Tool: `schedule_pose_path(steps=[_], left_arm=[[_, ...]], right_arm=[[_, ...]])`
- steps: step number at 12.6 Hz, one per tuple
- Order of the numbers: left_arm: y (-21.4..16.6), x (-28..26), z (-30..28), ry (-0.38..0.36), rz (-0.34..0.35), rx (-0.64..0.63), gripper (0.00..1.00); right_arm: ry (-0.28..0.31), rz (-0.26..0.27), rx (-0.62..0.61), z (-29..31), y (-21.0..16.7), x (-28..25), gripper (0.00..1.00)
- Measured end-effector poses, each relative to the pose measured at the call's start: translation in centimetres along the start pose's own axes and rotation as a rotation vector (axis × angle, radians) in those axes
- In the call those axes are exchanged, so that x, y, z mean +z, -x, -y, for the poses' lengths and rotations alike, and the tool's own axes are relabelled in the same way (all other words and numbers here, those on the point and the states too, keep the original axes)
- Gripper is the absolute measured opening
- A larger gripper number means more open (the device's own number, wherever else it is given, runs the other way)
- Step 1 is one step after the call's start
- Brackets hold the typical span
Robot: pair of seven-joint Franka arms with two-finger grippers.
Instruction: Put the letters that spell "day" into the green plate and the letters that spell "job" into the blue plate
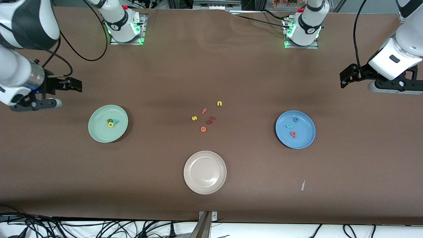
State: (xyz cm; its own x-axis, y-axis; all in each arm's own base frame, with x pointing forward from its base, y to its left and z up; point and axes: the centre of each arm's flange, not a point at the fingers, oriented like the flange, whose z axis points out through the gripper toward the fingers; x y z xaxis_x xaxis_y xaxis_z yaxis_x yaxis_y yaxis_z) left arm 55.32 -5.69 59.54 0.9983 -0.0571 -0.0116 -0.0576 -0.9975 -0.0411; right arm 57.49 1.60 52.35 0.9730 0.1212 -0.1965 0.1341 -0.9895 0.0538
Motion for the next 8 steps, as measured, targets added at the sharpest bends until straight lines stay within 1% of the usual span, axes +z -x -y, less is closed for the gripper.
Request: schedule_pose_path(steps=[3, 5, 8], left_arm=[[0.0, 0.0, 0.0, 0.000, 0.000, 0.000, 1.00], [0.0, 0.0, 0.0, 0.000, 0.000, 0.000, 1.00], [0.0, 0.0, 0.0, 0.000, 0.000, 0.000, 1.00]], right_arm=[[-0.006, -0.024, 0.045, -2.6, 1.9, -2.8, 1.00], [-0.009, -0.039, 0.057, -3.3, 3.0, -4.1, 1.00], [-0.012, -0.022, 0.062, -3.4, 4.1, -5.1, 1.00]])
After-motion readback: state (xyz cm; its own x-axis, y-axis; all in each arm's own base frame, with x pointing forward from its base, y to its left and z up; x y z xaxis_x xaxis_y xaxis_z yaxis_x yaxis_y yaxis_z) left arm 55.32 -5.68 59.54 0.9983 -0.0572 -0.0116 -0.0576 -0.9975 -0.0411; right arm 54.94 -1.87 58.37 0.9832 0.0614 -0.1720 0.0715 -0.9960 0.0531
